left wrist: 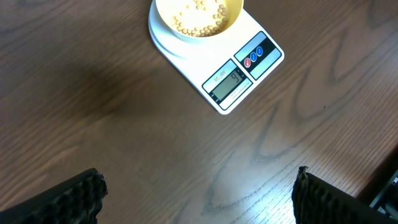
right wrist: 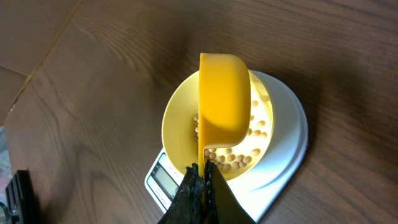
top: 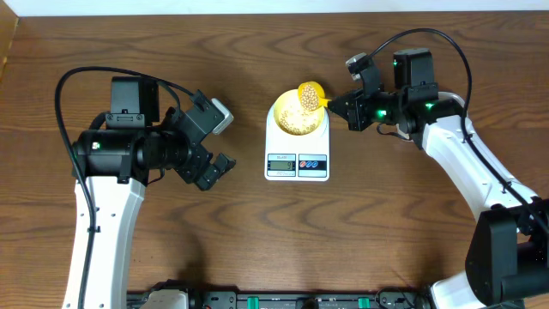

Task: Scoop item into bowl and weigh 50g on scale
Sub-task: 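Tip the scoop to pour chickpeas into the yellow bowl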

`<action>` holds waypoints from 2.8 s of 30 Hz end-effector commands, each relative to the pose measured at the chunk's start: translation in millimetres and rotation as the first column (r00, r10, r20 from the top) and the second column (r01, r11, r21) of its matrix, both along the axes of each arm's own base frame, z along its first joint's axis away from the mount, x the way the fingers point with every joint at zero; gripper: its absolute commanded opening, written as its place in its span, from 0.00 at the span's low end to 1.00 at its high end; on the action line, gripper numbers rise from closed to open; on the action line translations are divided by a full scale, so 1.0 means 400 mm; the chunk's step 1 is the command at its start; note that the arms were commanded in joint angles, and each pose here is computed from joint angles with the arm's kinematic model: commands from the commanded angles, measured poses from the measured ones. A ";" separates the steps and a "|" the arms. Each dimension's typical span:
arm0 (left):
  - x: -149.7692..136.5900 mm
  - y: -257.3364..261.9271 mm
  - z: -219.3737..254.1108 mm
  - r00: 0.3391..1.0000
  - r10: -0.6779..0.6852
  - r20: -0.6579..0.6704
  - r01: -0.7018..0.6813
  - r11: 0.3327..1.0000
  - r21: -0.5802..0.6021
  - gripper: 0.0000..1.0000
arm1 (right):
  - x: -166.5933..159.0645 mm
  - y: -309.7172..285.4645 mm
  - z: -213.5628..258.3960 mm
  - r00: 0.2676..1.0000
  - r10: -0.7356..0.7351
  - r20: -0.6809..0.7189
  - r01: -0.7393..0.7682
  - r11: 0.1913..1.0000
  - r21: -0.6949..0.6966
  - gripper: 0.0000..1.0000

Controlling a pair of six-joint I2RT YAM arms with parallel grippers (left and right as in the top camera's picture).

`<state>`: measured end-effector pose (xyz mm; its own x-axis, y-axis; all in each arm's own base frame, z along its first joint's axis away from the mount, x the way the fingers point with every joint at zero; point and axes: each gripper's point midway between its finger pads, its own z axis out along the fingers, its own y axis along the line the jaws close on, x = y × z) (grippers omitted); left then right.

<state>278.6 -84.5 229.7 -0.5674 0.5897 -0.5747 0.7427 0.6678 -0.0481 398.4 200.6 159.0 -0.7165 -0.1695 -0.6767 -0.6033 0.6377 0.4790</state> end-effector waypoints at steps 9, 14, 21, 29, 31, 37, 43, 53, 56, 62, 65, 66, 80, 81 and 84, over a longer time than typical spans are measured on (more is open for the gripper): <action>-0.001 -0.001 -0.001 1.000 -0.005 -0.003 0.005 1.000 -0.006 0.98 | -0.007 0.017 -0.006 0.997 0.062 0.051 -0.061 0.998 -0.024 0.01; -0.001 -0.001 -0.001 1.000 -0.005 -0.003 0.005 1.000 -0.006 0.98 | -0.004 0.020 -0.002 0.995 0.074 0.073 -0.072 0.997 -0.028 0.01; -0.001 -0.001 -0.001 1.000 -0.005 -0.003 0.005 1.000 -0.006 0.98 | -0.003 0.018 -0.003 0.991 0.092 0.098 -0.088 0.995 -0.042 0.01; -0.001 -0.001 -0.001 1.000 -0.005 -0.003 0.005 1.000 -0.006 0.98 | 0.004 0.012 -0.019 0.993 0.066 0.099 -0.056 0.994 -0.094 0.01; -0.001 -0.001 -0.001 1.000 -0.005 -0.003 0.005 1.000 -0.006 0.98 | 0.011 0.009 -0.019 0.992 0.056 0.109 -0.045 0.994 -0.103 0.01; -0.001 -0.001 -0.001 1.000 -0.005 -0.003 0.005 1.000 -0.006 0.98 | 0.012 -0.002 -0.039 0.995 0.031 0.096 -0.016 0.988 -0.153 0.01; -0.001 -0.001 -0.001 1.000 -0.005 -0.003 0.005 1.000 -0.006 0.98 | -0.002 0.022 -0.027 0.994 0.067 0.092 -0.056 0.992 -0.113 0.01; -0.001 -0.001 -0.001 1.000 -0.005 -0.003 0.005 1.000 -0.006 0.98 | -0.006 0.043 -0.009 0.991 0.088 0.100 -0.081 0.994 -0.069 0.01; -0.001 -0.001 -0.001 1.000 -0.005 -0.003 0.005 1.000 -0.006 0.98 | -0.011 0.050 -0.007 0.991 0.096 0.099 -0.090 0.994 -0.062 0.01; -0.001 -0.001 -0.001 1.000 -0.005 -0.003 0.005 1.000 -0.006 0.98 | -0.007 0.054 -0.003 0.989 0.097 0.111 -0.091 0.994 -0.062 0.01; -0.001 -0.001 -0.001 1.000 -0.005 -0.003 0.005 1.000 -0.006 0.98 | -0.002 0.053 0.001 0.988 0.095 0.122 -0.088 0.994 -0.059 0.01; -0.001 -0.001 -0.001 1.000 -0.005 -0.003 0.005 1.000 -0.006 0.98 | 0.001 0.055 0.005 0.987 0.095 0.133 -0.089 0.994 -0.056 0.01; -0.001 -0.001 -0.001 1.000 -0.005 -0.003 0.005 1.000 -0.006 0.98 | 0.000 0.062 0.005 0.975 0.132 0.178 -0.118 0.989 -0.086 0.01; -0.001 -0.001 -0.001 1.000 -0.005 -0.003 0.005 1.000 -0.006 0.98 | 0.002 0.063 0.008 0.975 0.130 0.179 -0.117 0.990 -0.081 0.01; -0.001 -0.001 -0.001 1.000 -0.005 -0.003 0.005 1.000 -0.006 0.98 | -0.010 0.068 0.001 0.980 0.132 0.150 -0.121 0.990 -0.076 0.01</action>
